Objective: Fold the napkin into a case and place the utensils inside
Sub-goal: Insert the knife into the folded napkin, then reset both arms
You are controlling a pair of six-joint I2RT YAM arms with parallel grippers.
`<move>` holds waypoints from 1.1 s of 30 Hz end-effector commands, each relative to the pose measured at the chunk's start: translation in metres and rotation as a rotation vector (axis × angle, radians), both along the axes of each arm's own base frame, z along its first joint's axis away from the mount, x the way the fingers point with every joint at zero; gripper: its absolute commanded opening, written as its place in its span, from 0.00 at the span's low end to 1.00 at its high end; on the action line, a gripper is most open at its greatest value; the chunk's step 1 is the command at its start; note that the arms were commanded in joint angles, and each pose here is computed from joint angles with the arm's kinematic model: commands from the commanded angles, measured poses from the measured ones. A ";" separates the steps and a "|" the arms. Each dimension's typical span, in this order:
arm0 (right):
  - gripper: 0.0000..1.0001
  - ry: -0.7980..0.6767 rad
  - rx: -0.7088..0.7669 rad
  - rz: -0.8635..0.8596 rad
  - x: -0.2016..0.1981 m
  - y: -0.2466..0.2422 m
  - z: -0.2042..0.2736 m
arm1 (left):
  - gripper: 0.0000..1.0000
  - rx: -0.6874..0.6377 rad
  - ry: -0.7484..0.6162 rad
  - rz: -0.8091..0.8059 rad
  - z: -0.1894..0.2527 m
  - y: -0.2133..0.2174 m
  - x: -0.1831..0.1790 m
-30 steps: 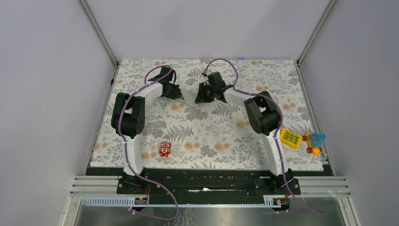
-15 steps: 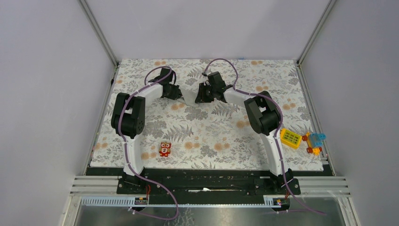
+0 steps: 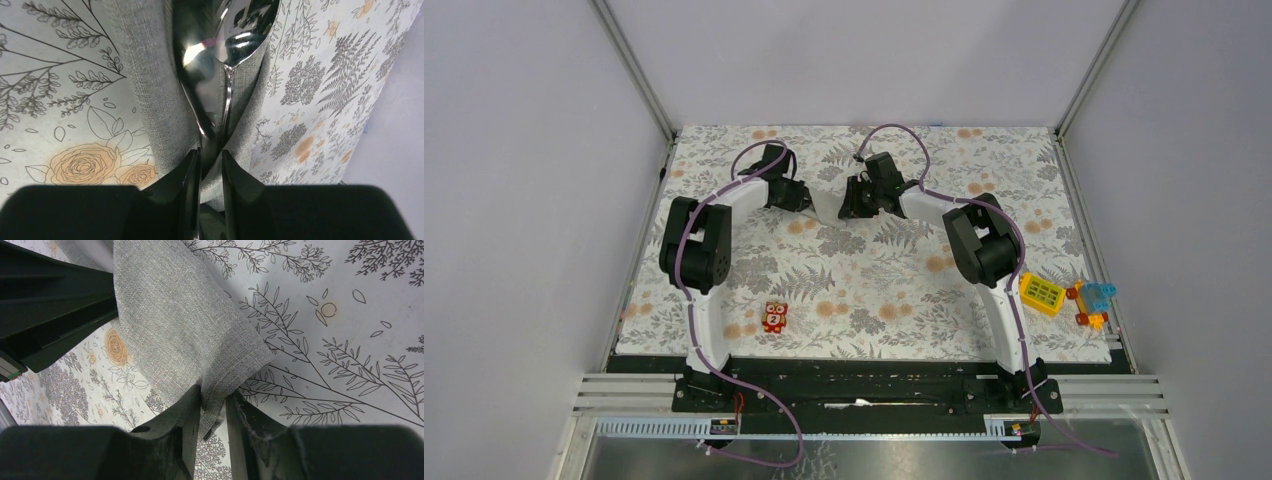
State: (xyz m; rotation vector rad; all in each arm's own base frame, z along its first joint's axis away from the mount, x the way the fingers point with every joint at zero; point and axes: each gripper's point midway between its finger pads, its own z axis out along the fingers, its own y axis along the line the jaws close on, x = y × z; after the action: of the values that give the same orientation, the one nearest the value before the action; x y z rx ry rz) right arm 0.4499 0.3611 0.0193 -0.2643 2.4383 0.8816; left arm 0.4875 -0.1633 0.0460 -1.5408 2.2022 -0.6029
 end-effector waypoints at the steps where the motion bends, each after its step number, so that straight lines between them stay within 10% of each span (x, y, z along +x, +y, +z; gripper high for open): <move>1: 0.32 -0.013 0.009 0.024 0.000 0.010 0.003 | 0.27 -0.062 -0.040 -0.011 0.014 -0.007 0.002; 18: 0.54 -0.008 -0.032 0.010 -0.005 0.001 0.003 | 0.41 0.090 -0.282 -0.142 0.113 0.030 -0.019; 33: 0.65 -0.083 -0.011 -0.041 -0.030 -0.024 0.045 | 0.58 0.322 -0.621 -0.614 0.203 0.030 -0.120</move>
State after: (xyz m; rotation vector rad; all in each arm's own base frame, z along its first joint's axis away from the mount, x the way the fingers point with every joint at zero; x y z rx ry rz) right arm 0.4241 0.3474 0.0275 -0.2717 2.4233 0.8688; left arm 0.3939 -0.1238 0.2164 -0.7687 2.1228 -0.6903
